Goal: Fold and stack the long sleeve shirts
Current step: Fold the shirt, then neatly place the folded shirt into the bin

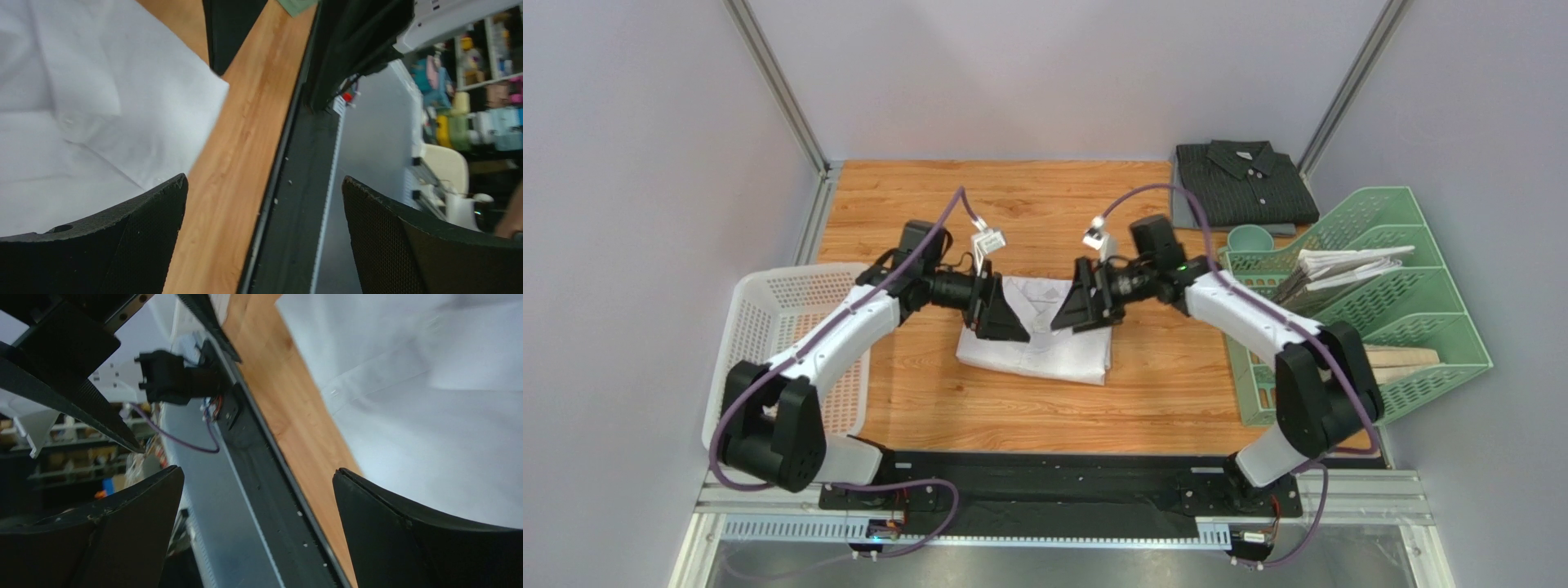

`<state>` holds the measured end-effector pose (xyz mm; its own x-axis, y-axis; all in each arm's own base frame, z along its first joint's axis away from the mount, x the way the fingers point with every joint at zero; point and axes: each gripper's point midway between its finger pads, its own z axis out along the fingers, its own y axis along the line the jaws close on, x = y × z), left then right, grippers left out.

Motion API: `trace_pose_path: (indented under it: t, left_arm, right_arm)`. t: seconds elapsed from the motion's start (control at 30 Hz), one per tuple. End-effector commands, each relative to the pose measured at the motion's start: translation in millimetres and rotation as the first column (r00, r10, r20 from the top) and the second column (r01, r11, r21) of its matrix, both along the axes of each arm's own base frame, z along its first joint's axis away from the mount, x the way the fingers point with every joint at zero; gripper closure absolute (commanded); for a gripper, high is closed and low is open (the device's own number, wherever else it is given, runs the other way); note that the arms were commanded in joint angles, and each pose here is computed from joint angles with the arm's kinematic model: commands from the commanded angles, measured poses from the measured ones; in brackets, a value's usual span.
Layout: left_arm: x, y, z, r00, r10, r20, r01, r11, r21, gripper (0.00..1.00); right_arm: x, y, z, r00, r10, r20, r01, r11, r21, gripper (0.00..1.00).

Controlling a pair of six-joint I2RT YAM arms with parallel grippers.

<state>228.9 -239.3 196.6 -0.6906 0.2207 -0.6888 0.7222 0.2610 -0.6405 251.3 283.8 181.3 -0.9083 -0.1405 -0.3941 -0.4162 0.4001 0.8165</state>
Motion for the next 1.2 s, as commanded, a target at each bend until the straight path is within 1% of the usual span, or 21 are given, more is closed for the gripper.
trace_pose_path:
  t: [0.0,0.07,0.13,0.17,0.2,0.23,0.27,0.33,0.37,0.43,0.5,0.63,0.7,0.73,0.8,0.93,1.0,1.03,1.07,1.13,1.17]
  left_arm:
    - [-20.1,-6.9,-36.5,0.959,-0.071,-0.274,0.053,0.996,-0.074,0.01]
    - [-20.9,-7.5,-56.2,0.934,-0.074,-0.349,0.055,0.996,-0.065,0.01]
    - [-19.7,-6.3,-75.5,0.926,-0.067,-0.371,0.057,0.998,-0.036,0.02]
    - [-19.2,-4.6,-94.5,0.903,-0.054,-0.426,0.054,0.998,-0.013,0.03]
    - [-14.9,-0.7,-105.1,0.894,-0.031,-0.446,0.038,0.999,0.006,0.03]
    - [-11.7,2.5,-114.3,0.889,-0.020,-0.458,0.032,0.999,0.017,0.04]
    - [-9.3,6.6,-129.6,0.866,-0.001,-0.500,0.021,0.999,0.034,0.05]
    - [-0.6,16.4,-143.3,0.842,0.046,-0.538,-0.011,0.998,0.068,0.07]
    - [0.4,18.8,-150.6,0.819,0.050,-0.572,-0.016,0.998,0.065,0.07]
    - [4.7,21.7,-157.6,0.799,0.084,-0.596,-0.030,0.995,0.099,0.07]
    - [4.5,22.7,-161.9,0.773,0.084,-0.628,-0.024,0.994,0.103,0.08]
    - [4.9,30.5,-163.9,0.779,0.111,-0.617,-0.036,0.990,0.134,0.08]
    - [8.3,39.6,-162.8,0.797,0.146,-0.586,-0.058,0.984,0.166,0.08]
    - [9.6,43.0,-162.1,0.803,0.159,-0.575,-0.068,0.982,0.176,0.08]
    - [13.6,49.7,-154.2,0.817,0.177,-0.550,-0.094,0.980,0.175,0.08]
    - [14.7,50.8,-130.1,0.870,0.144,-0.472,-0.085,0.986,0.144,0.08]
    - [18.7,50.1,-107.7,0.908,0.128,-0.400,-0.080,0.988,0.134,0.08]
    - [20.1,50.0,-99.6,0.926,0.118,-0.358,-0.075,0.988,0.132,0.08]
    - [20.1,46.9,-84.3,0.953,0.106,-0.283,-0.068,0.988,0.140,0.07]
    - [20.8,42.0,-69.9,0.981,0.088,-0.172,-0.055,0.981,0.188,0.06]
    - [16.4,34.9,-61.5,0.996,0.058,-0.064,-0.041,0.968,0.248,0.06]
  right_arm:
    - [-42.1,45.5,-28.4,0.970,0.148,-0.193,-0.136,0.988,0.078,0.00]
    - [-38.5,52.8,-39.0,0.966,0.153,-0.210,-0.138,0.987,0.085,0.00]
    - [-33.6,55.8,-66.4,0.952,0.143,-0.272,-0.131,0.989,0.061,0.01]
    - [-32.2,56.5,-76.8,0.946,0.143,-0.292,-0.132,0.990,0.057,0.02]
    - [-31.8,55.5,-85.1,0.939,0.145,-0.311,-0.135,0.989,0.055,0.03]
    - [-29.4,51.1,-104.1,0.926,0.125,-0.356,-0.121,0.992,0.033,0.04]
    - [-29.5,46.7,-115.1,0.919,0.113,-0.378,-0.112,0.993,0.025,0.04]
    - [-26.9,37.3,-133.5,0.908,0.093,-0.408,-0.099,0.995,0.008,0.05]
    - [-23.2,26.9,-149.4,0.891,0.058,-0.449,-0.073,0.997,-0.015,0.06]
    - [-17.5,13.3,-166.1,0.876,0.019,-0.482,-0.043,0.998,-0.039,0.08]
    - [-19.5,4.7,-178.4,0.852,-0.001,-0.523,-0.036,0.997,-0.061,0.09]
    - [-18.3,-12.0,-180.9,0.849,-0.015,-0.528,-0.037,0.995,-0.089,0.10]
    - [-15.6,-14.5,-174.4,0.863,-0.002,-0.505,-0.052,0.994,-0.092,0.11]
    - [-17.7,-18.0,-171.5,0.855,-0.006,-0.518,-0.055,0.993,-0.103,0.11]
    - [-17.8,-20.8,-165.7,0.880,0.020,-0.475,-0.082,0.990,-0.110,0.11]
    - [-17.1,-22.7,-143.2,0.900,0.062,-0.431,-0.122,0.986,-0.114,0.13]
    - [-15.3,-22.1,-126.7,0.917,0.091,-0.388,-0.138,0.986,-0.096,0.14]
    - [-14.9,-23.7,-107.1,0.933,0.098,-0.347,-0.138,0.986,-0.091,0.14]
    - [-11.5,-24.2,-96.7,0.947,0.100,-0.305,-0.134,0.987,-0.094,0.14]
    - [-3.0,-32.6,-79.6,0.974,0.054,-0.222,-0.082,0.989,-0.119,0.12]
    - [-4.7,-38.3,-61.3,0.987,0.028,-0.159,-0.047,0.992,-0.116,0.11]
